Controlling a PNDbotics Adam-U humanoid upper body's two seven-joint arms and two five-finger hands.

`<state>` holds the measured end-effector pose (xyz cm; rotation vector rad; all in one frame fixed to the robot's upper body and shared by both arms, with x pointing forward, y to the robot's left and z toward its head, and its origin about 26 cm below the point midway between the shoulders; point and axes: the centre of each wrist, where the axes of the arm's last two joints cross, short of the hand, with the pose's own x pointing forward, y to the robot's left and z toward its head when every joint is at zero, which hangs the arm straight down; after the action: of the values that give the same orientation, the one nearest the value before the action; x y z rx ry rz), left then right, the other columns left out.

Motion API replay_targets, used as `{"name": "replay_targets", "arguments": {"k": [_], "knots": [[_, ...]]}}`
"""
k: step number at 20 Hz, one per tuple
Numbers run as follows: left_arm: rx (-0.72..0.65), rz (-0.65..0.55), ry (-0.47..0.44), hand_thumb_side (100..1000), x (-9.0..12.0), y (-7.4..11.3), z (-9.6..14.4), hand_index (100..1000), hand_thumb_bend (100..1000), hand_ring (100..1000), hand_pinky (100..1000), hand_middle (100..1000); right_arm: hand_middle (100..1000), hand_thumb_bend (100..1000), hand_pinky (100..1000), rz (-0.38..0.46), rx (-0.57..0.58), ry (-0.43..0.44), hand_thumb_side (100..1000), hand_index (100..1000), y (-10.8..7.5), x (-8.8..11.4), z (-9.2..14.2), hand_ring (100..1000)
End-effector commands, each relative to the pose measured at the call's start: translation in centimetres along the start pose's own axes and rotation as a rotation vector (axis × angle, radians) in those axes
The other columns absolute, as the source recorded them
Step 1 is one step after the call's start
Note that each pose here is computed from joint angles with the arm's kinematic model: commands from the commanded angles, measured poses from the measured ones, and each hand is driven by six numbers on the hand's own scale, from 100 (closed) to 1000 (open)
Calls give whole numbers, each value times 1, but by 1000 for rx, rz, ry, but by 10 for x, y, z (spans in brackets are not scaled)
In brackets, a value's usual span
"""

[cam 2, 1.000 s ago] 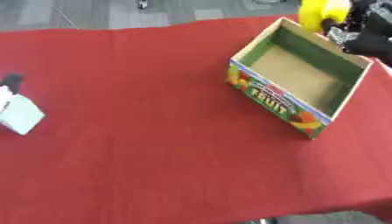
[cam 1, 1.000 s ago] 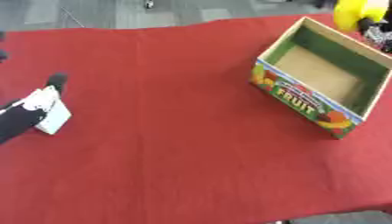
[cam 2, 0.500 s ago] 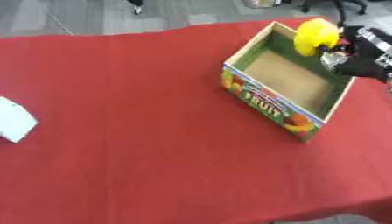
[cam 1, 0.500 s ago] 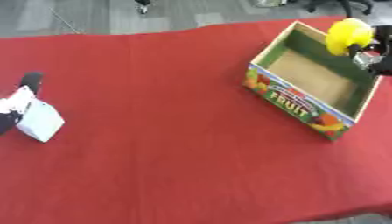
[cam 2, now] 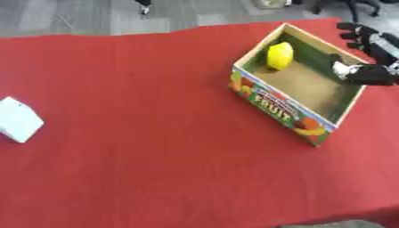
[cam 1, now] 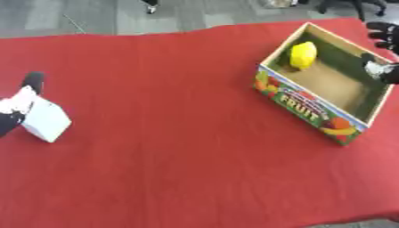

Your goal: Pick up the objects with one hand, pass them to the other hand, and then place them into the box on the other side of the table.

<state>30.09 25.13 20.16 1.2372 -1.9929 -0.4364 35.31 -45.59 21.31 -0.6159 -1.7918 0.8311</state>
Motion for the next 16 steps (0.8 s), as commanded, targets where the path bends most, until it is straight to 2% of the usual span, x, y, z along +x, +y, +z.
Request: {"name": "replay_targets", "arguments": {"k": [1, 5, 6, 8, 10, 12, 14, 16], "knots": [[29, -22, -25, 552, 0, 11, -5, 850, 575, 653, 711, 601, 1000, 100, 984, 50, -34, -6, 167, 1000, -20, 6, 2, 1000], [32, -25, -24, 550, 0, 11, -5, 849, 575, 652, 710, 600, 1000, 100, 953, -31, -59, -47, 107, 982, -18, 14, 0, 1000], [32, -26, -23, 549, 0, 11, -5, 848, 572, 652, 710, 600, 1000, 100, 940, -74, -71, -67, 392, 971, -17, 17, -2, 1000], [35, -29, -19, 549, -1, 12, -6, 846, 565, 649, 708, 598, 995, 100, 930, -178, -95, -120, 507, 966, -15, 27, -4, 1000], [41, -34, -12, 546, -1, 13, -6, 846, 563, 649, 708, 597, 989, 100, 928, -300, -104, -192, 548, 967, -12, 40, -6, 1000], [46, -41, -4, 540, -3, 15, -8, 846, 543, 649, 708, 597, 986, 100, 932, -398, -101, -260, 549, 968, -11, 53, -6, 1000], [36, -50, 11, 550, -4, 18, -11, 847, 540, 653, 710, 602, 985, 100, 929, -455, -83, -320, 526, 965, -10, 65, -6, 1000], [4, -58, 30, 576, -5, 23, -15, 853, 527, 662, 715, 611, 983, 100, 926, -467, -61, -349, 515, 963, -9, 75, -5, 1000]]}}
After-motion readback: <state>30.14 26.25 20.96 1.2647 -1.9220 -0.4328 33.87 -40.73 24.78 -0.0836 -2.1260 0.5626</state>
